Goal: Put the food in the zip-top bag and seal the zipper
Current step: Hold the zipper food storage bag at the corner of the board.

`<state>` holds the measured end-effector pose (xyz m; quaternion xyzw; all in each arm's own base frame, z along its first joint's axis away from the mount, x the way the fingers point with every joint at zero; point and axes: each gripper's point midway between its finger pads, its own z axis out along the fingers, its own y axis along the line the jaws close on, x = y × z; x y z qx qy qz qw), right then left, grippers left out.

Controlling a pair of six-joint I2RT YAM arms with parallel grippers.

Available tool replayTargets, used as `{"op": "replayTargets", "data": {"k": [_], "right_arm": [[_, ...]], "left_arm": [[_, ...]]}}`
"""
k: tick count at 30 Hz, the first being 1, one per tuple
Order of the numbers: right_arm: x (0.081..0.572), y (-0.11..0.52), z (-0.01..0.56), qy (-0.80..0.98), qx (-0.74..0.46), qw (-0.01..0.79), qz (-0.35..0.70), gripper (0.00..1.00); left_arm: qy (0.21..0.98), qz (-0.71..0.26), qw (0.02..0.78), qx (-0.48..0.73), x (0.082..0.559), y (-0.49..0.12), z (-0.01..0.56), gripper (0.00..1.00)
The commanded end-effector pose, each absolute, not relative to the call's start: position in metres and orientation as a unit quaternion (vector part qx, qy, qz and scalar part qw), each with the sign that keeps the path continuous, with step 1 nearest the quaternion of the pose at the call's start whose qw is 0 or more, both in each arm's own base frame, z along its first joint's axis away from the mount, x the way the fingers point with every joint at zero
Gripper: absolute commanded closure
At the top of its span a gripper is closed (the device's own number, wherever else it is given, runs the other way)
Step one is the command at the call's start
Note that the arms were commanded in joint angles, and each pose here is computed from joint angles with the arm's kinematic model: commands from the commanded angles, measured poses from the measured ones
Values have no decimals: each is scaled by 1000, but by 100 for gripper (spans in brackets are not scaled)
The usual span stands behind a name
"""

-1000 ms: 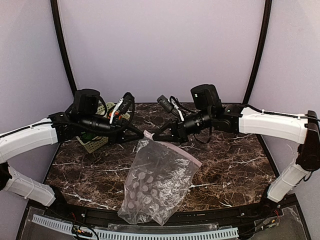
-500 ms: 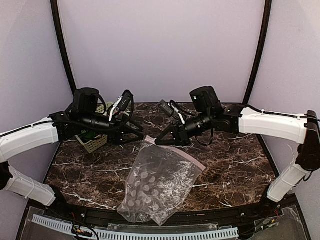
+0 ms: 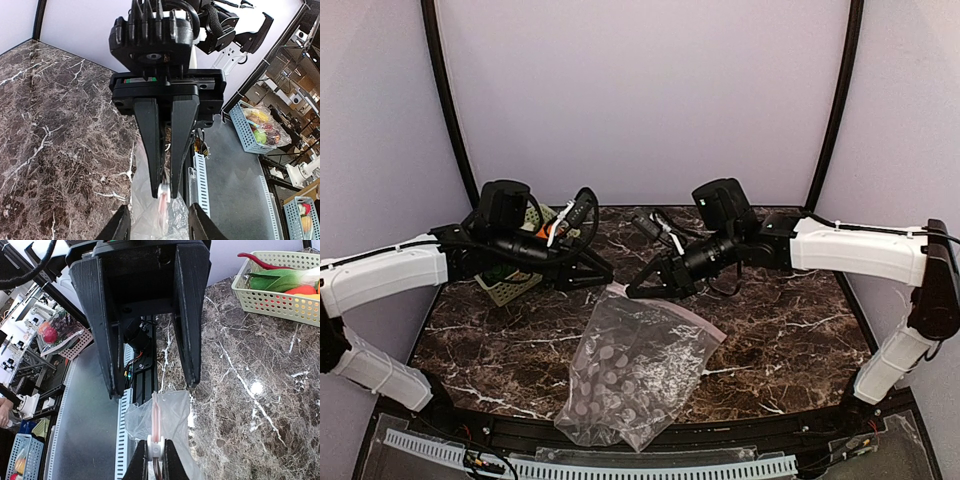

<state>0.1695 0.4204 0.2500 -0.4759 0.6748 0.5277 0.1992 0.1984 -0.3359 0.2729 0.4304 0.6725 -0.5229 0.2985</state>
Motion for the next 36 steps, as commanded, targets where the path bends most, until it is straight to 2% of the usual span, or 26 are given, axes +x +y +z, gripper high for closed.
{"op": "replayTargets", "data": {"k": [1,7,20,36], "right_arm": [[167,428,259,663,-481,202,537,100],[167,428,258,662,-480,201,539,100],[169,428,256,667,-478,204,534,100],[170,419,248,682,-471,208,519,100]], "left_arm": [[662,-537,287,437,193,-341,278,61],[665,-538,277,438,191,-344,273,66],[662,-539,276,440,189,-344,274,98],[684,-476,348,430,206,-331,282,99]]}}
